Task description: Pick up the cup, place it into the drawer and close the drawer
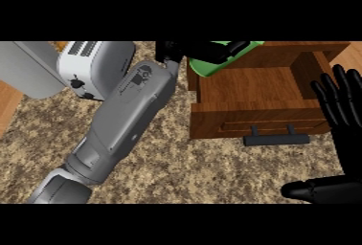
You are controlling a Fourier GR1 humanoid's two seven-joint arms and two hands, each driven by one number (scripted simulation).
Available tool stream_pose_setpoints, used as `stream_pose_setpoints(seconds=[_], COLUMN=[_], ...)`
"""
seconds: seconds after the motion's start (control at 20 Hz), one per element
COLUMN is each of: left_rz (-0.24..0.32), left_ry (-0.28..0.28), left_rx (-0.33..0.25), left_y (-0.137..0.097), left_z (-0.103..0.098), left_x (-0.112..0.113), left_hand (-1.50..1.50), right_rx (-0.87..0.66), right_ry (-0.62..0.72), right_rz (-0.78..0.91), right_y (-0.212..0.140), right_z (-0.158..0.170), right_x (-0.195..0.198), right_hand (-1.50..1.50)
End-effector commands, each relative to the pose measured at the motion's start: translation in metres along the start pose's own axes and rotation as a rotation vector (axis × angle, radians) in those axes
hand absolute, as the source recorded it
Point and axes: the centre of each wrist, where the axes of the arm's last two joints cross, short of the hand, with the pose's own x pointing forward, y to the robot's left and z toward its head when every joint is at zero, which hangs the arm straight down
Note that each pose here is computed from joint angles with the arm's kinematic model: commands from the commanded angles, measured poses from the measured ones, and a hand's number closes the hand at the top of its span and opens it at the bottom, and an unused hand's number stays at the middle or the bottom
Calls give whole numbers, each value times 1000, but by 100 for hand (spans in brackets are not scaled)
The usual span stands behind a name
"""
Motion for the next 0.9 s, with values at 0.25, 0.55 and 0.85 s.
stream_pose_setpoints(seconds=[0.25, 0.55, 0.85], left_rz=[-68, -154, -245], left_ry=[80, 81, 113], left_rx=[12, -46, -50], left_y=[-11, -18, -27], left_z=[-9, -6, 2], left_x=[-16, -21, -27], left_hand=[150, 150, 150], right_rx=[29, 53, 71], right_ry=[-30, -17, -28], right_rz=[-16, -24, -19], right_y=[12, 25, 17], right_z=[-11, -16, -11], right_x=[-8, -3, -8], right_hand=[-150, -150, -150])
